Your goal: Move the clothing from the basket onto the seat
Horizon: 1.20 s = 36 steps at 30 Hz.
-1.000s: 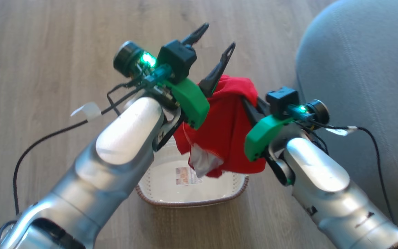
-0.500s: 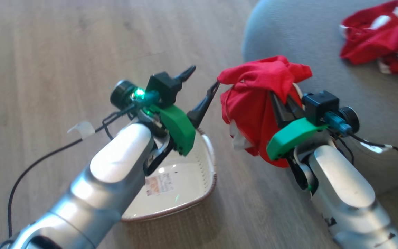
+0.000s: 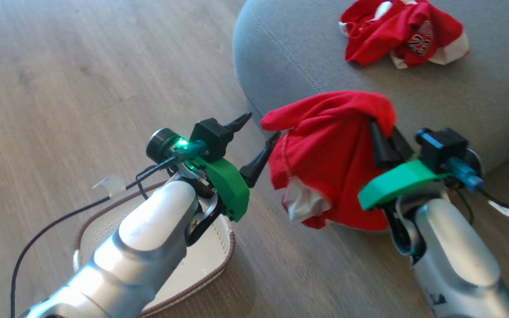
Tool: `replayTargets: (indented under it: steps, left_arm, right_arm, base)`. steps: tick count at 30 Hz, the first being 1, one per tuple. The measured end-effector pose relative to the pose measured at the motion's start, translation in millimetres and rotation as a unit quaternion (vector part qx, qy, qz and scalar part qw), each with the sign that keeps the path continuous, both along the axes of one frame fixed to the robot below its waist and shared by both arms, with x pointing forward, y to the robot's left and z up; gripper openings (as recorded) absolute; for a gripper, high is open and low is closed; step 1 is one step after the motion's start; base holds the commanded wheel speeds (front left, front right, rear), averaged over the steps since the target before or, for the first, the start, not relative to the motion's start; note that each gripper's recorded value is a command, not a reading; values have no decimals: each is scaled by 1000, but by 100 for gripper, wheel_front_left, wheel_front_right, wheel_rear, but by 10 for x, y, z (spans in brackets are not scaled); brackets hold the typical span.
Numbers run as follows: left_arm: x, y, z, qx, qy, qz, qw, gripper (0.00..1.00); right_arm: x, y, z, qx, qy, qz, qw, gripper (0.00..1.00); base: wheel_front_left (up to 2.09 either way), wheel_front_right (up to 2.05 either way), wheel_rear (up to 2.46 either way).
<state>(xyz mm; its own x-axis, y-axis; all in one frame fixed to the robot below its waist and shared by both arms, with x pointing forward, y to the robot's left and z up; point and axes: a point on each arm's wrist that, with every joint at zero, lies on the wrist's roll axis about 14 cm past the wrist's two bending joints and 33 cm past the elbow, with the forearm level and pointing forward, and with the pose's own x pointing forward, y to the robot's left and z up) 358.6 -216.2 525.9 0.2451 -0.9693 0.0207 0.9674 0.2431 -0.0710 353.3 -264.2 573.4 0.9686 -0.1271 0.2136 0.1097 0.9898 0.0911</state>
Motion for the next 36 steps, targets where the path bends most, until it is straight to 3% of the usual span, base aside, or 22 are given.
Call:
replayTargets:
  steps: [13,24,36]
  left_arm:
    - [-214,-225,-51,1,-5,-52,999,100]
    - [-159,-173,-194,6,7,-57,998,100]
    - [85,-12,-541,4,40,-55,998,100]
  right_arm:
    - [-537,-499,3,-2,-15,-110,994,0]
    - [-590,-679,26,-17,-14,-150,988,0]
    - [28,-1187,488,-92,-32,-182,978,0]
  base:
    - [0,0,0]
    - [0,0,0]
    - [0,0,0]
